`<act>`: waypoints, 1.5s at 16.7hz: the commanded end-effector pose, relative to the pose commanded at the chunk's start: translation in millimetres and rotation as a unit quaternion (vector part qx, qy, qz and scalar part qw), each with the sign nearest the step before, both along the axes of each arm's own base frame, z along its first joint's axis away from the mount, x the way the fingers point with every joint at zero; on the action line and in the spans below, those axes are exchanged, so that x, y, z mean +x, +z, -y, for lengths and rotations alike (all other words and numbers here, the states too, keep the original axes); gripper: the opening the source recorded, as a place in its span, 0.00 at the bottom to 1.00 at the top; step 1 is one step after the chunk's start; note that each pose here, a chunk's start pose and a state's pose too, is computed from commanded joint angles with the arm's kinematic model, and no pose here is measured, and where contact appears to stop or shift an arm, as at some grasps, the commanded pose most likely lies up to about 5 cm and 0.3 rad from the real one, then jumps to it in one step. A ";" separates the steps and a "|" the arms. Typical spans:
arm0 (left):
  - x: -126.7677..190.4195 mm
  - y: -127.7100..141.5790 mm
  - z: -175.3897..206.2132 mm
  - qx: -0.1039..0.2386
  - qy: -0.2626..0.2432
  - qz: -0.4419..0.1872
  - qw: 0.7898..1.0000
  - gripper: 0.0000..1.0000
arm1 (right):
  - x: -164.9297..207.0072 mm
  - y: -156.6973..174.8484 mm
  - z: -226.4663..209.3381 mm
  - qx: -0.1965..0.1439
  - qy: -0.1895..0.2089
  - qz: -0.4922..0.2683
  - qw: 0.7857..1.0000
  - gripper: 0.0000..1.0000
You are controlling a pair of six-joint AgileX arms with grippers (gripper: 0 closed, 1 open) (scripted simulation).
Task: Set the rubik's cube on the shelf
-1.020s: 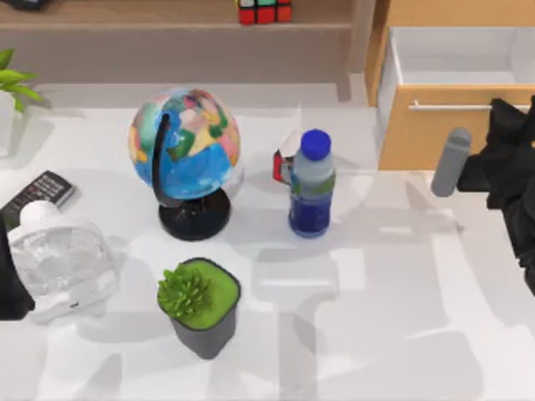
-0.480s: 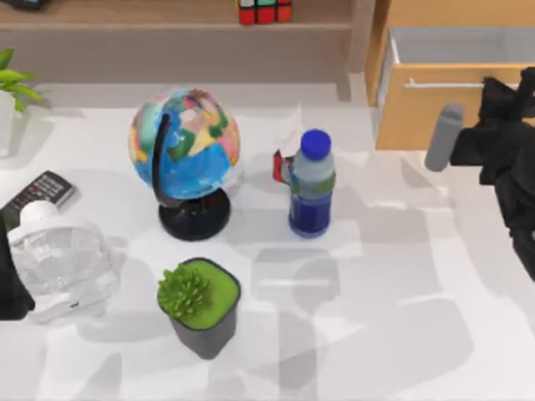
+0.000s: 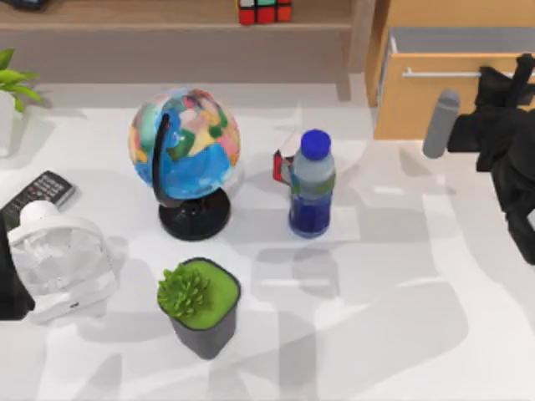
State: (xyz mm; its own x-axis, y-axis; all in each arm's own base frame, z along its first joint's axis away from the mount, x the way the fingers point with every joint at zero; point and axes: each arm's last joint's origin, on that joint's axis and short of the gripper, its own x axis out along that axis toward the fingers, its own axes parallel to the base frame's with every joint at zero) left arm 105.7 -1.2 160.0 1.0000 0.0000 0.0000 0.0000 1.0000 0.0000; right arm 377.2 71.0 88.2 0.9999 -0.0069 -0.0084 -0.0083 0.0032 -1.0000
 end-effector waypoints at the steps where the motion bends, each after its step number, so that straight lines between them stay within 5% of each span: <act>1: 0.0 0.0 0.0 0.000 0.000 0.000 1.000 1.00 | -1.3 0.2 -0.9 0.001 0.001 -0.001 1.000 0.00; 20: 0.0 0.0 0.0 0.000 0.000 0.000 1.000 1.00 | 62.0 0.2 -0.3 0.001 0.001 -0.001 1.000 0.00; 25: 0.0 0.0 0.0 0.000 0.000 0.000 1.000 1.00 | 62.0 0.2 -0.3 0.001 0.001 -0.001 1.000 0.38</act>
State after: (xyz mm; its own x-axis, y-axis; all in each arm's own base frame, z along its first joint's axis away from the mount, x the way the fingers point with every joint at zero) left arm 105.7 -1.2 160.0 1.0000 0.0000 0.0000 0.0000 1.0000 0.0000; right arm 439.2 71.3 88.3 0.9999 -0.0055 -0.0099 -0.0099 0.0054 -0.9999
